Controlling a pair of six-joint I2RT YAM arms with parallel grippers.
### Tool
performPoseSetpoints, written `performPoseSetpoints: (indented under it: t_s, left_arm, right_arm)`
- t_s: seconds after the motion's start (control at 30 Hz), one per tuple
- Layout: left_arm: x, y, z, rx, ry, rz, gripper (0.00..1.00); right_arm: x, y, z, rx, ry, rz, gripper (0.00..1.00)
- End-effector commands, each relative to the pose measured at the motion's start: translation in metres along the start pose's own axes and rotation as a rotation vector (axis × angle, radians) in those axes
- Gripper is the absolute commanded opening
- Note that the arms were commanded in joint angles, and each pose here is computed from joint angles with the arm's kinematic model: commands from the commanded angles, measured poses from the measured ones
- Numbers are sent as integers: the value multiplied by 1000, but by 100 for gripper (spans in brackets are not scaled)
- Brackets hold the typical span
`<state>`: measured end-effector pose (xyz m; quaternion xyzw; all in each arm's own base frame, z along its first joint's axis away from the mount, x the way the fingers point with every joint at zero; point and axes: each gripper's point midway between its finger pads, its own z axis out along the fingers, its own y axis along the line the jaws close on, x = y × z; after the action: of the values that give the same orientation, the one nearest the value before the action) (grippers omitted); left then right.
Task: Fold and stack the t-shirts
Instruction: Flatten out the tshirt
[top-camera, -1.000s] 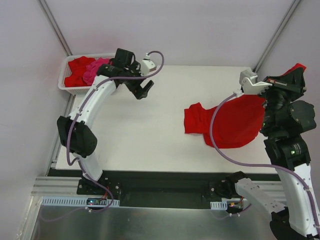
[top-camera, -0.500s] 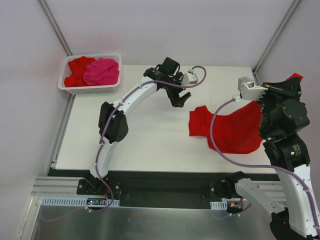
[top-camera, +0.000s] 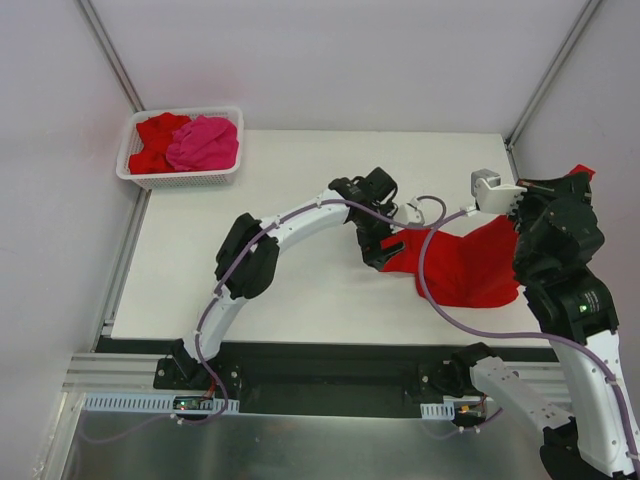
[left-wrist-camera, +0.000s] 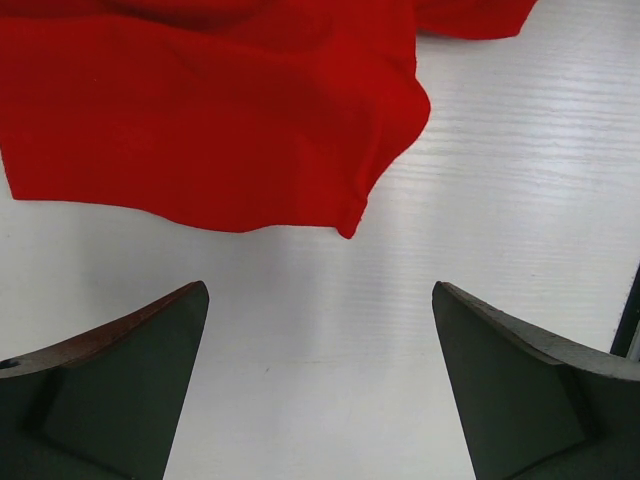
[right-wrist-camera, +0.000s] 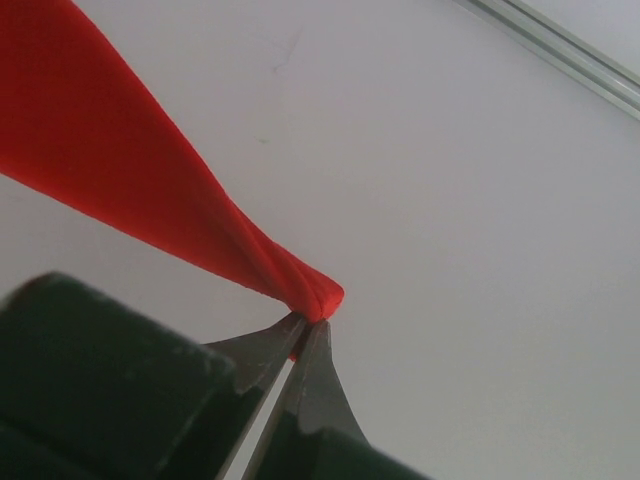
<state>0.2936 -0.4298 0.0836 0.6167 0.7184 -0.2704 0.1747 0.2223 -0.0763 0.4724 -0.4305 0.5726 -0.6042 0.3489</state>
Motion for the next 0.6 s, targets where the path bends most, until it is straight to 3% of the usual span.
performPoseSetpoints:
  t_s: [0.0, 0.27, 0.57]
  left_arm:
    - [-28, 4, -19, -98, -59, 25, 96]
    - [-49, 35, -13, -312, -63, 53, 96]
    - [-47, -14, 11, -274, -21, 100, 96]
  right_arm:
    - [10, 1, -5, 7, 33, 71, 2]
    - [5, 9, -3, -23, 20, 77, 1]
    - [1, 26, 0, -65, 22, 91, 1]
